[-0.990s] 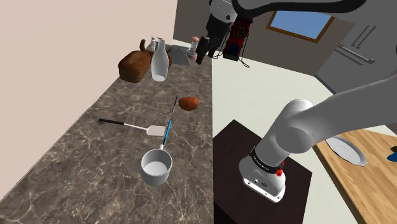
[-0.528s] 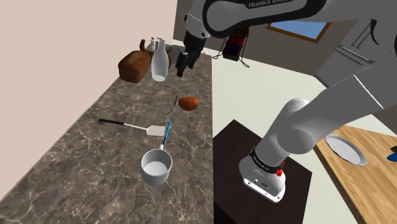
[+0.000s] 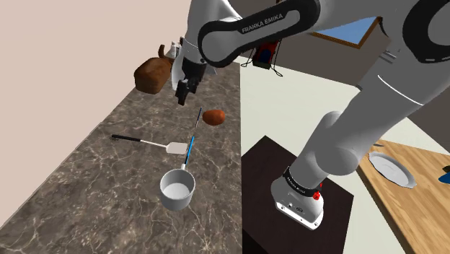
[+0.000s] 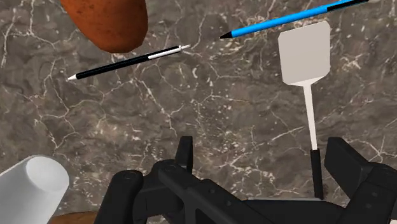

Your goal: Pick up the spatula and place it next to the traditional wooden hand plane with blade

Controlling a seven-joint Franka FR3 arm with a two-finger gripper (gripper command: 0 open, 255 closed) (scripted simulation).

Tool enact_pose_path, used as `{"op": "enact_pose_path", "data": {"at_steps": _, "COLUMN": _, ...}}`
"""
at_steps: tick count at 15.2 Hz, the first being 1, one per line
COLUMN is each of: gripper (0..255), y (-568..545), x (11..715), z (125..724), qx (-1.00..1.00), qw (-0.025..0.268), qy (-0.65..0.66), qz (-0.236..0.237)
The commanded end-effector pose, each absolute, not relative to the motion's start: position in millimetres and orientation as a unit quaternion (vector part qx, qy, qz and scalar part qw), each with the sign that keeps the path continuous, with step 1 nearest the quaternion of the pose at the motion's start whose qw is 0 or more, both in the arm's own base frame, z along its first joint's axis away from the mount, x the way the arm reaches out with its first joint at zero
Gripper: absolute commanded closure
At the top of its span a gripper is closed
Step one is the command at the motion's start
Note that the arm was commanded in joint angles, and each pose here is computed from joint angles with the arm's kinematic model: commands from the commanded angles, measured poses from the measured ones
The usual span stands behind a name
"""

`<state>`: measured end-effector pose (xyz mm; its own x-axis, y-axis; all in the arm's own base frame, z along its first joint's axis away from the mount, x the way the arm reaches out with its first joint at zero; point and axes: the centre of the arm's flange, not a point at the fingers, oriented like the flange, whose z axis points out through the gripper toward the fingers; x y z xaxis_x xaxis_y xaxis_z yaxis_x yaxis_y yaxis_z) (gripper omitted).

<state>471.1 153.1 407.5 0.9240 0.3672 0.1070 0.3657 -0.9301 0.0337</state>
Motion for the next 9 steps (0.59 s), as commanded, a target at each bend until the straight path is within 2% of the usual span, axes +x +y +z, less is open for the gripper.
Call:
{"op": "enact_pose_path", "data": {"at_steps": 1, "gripper": 0, "y": 169, "x": 480, "z": 387, "qx": 0.978, "qw": 0.004, "qy": 0.203, "qz": 0.053}}
{"op": "enact_pose_path", "data": {"at_steps": 9, "gripper": 0, "y": 237, "x": 509, "z": 313, "qx": 0.963, "qw": -0.005, "qy": 0.265, "qz": 0.040}}
